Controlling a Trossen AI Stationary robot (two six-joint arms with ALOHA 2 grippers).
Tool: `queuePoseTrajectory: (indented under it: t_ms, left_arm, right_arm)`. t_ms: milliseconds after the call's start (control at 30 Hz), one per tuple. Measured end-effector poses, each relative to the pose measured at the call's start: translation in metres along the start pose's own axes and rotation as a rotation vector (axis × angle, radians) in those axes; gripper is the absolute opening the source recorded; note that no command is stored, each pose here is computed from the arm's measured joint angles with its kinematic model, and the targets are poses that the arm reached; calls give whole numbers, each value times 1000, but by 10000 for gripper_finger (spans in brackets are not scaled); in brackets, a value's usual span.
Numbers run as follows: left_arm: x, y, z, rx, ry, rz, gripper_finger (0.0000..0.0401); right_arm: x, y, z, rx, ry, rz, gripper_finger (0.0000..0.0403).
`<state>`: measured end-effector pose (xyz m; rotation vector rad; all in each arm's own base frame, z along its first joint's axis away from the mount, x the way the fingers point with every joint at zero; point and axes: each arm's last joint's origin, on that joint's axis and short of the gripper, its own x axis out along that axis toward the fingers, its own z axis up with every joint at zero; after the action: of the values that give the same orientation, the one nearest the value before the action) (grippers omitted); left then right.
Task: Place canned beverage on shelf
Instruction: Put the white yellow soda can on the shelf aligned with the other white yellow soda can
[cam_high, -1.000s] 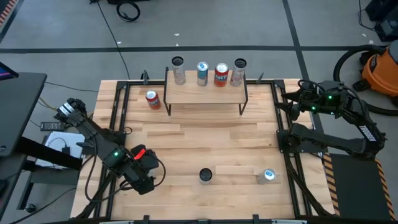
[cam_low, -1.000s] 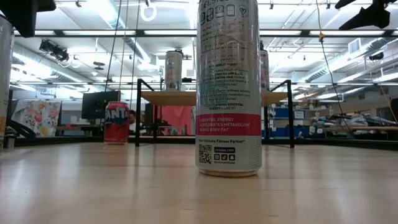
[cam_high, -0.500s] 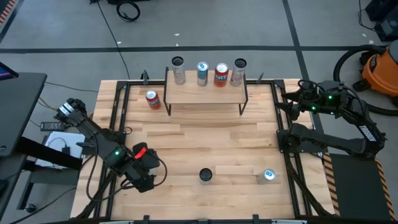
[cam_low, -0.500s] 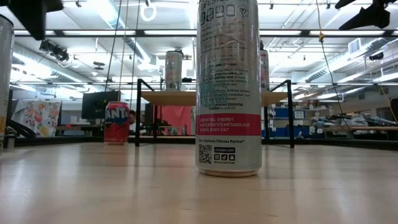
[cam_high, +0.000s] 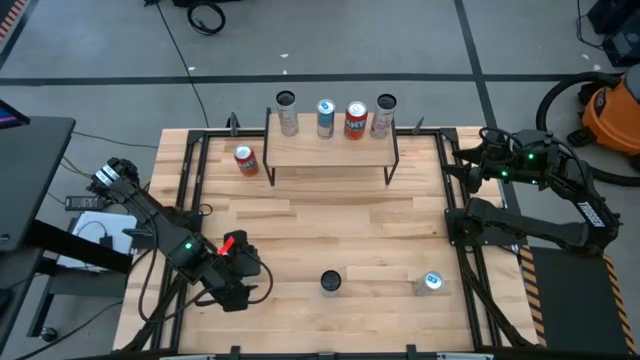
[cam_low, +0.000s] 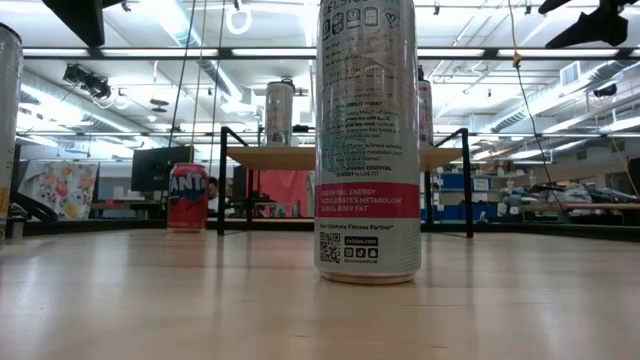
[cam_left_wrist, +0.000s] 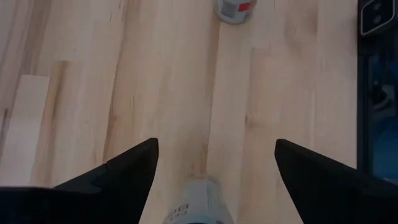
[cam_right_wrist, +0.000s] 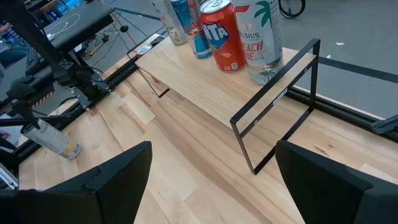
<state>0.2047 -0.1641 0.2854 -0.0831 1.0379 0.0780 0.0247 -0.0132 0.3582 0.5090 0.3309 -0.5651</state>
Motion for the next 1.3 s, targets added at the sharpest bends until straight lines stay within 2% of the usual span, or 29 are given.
queuePoseTrajectory:
  t_ms: [267, 500, 667, 1033, 1300]
  left_arm:
    - [1, 4, -1, -40, 34, 13, 334]
    - [-1, 14, -11, 3, 137, 108, 334]
    - [0, 12, -10, -19, 130, 97, 334]
    - [0, 11, -10, -67, 208, 18, 334]
    - [0, 12, -12, -107, 244, 12, 334]
  right_arm:
    - [0, 0, 0, -1, 0, 0, 352]
    - [0, 0, 0, 5, 0, 0, 352]
    - [0, 0, 0, 7, 0, 0, 352]
    - [0, 0, 0, 21, 0, 0, 352]
    - [0, 0, 0, 26, 0, 0, 352]
